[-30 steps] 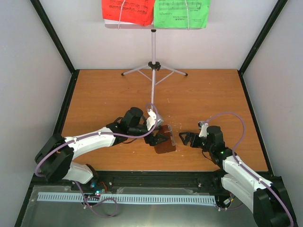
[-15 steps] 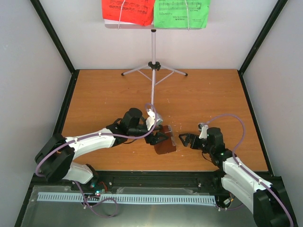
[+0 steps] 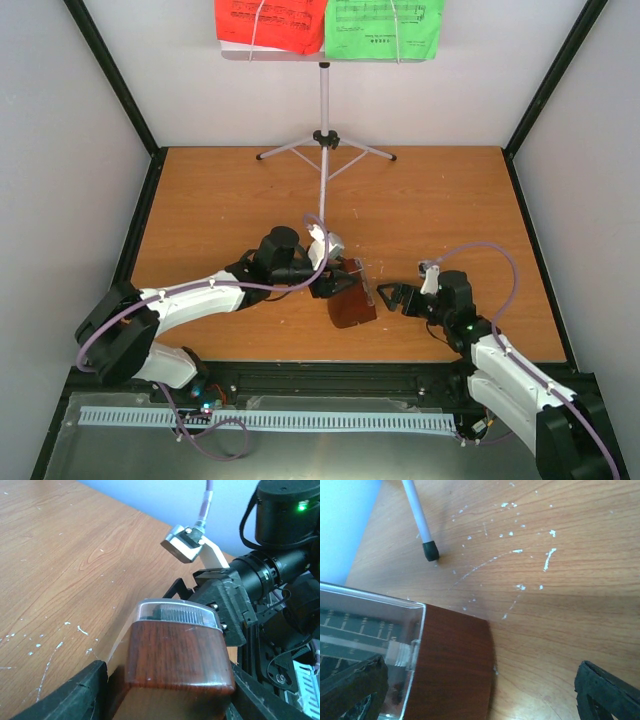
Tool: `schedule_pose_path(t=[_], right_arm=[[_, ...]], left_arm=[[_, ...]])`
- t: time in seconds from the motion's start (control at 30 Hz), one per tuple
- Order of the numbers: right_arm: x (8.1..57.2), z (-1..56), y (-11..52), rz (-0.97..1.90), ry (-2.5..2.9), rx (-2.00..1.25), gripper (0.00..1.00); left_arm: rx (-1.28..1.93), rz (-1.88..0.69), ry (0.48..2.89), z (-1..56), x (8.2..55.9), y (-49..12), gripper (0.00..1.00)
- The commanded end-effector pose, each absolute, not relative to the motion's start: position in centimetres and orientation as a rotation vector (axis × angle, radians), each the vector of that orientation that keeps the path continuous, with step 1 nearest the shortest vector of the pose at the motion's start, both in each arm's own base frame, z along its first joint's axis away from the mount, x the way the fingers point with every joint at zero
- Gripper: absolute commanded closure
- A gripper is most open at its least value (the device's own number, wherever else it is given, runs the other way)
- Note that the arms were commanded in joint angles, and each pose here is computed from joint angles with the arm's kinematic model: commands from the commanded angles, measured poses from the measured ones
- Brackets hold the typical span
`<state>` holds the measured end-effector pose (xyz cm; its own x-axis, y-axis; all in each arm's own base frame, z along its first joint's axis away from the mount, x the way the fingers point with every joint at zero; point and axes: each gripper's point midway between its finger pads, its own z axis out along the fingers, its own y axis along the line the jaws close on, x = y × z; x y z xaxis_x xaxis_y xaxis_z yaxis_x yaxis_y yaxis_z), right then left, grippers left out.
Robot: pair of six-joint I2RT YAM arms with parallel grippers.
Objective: Pack up the instrument practice props
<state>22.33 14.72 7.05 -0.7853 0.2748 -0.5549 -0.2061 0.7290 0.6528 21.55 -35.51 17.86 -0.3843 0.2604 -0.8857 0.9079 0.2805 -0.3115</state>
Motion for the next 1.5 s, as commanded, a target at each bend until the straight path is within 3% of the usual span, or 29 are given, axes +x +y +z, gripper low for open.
schedule_pose_path(t=[0.0, 0.23, 0.6, 0.97, 1.47], right_arm=[[22.2, 8.2, 14.9, 0.994, 2.226, 0.027, 0.00], [22.0, 10.2, 15.1, 0.959, 2.165, -0.013, 0.03], [20.2, 10.8, 18.3, 0.884, 2.167, -0.096, 0.10], [19.8, 9.5, 21.2, 0.847, 2.210, -0.204, 0.25], [20.3, 8.6, 21.9, 0.675, 2.246, -0.250, 0.25]], left_arm=[[0.950, -1.135, 1.915, 17.4, 22.7, -35.6, 0.50], [0.843, -1.227, 2.009, 17.4, 25.1, -34.7, 0.51], [0.751, -1.149, 2.131, 16.3, 28.3, -34.6, 0.51], [0.716, -1.140, 2.173, 15.8, 28.7, -34.5, 0.51], [0.679, -1.158, 2.185, 16.1, 29.0, -34.7, 0.53]])
